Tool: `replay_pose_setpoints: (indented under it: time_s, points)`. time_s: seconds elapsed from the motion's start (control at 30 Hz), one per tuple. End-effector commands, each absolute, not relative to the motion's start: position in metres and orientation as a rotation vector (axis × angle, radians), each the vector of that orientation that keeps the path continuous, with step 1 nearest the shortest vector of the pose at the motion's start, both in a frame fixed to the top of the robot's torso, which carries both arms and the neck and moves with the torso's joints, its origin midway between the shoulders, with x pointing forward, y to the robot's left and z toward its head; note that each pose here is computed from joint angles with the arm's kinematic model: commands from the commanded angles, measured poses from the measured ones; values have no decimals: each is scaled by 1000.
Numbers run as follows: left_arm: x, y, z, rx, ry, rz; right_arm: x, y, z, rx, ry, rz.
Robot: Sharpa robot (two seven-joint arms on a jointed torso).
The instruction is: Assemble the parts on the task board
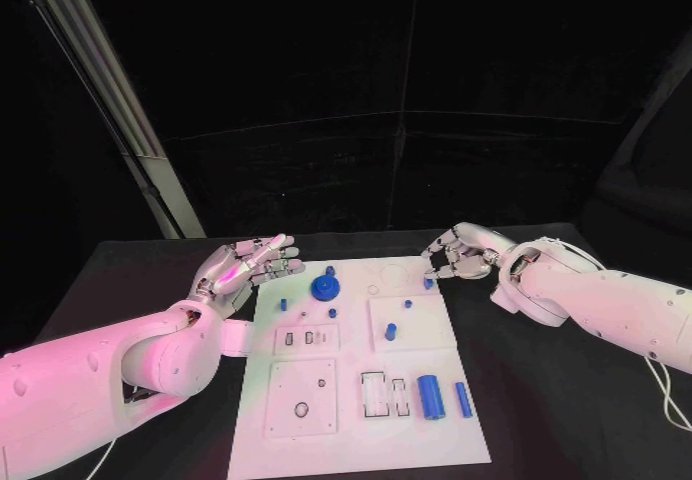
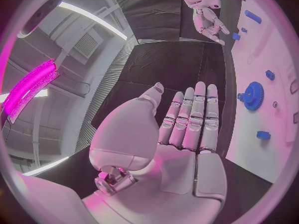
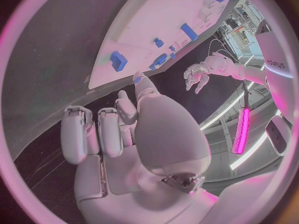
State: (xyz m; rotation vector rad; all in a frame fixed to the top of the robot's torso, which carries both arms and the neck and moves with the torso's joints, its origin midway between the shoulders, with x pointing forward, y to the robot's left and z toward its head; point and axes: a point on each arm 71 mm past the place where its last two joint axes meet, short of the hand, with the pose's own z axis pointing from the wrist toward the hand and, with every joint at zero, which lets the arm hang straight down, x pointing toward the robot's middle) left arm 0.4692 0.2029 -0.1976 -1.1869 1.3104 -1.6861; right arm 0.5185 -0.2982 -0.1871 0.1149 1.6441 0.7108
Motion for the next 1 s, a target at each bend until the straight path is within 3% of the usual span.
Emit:
replay_pose_setpoints:
  time_s: [0.03,1.0]
  points:
    - [469,201,-197,-1180,1312,-1705,518,-298,-189,84,1674,719]
    - [471,201,-198,-1181,1314,-1705,516,-300,-211,94,1730,703]
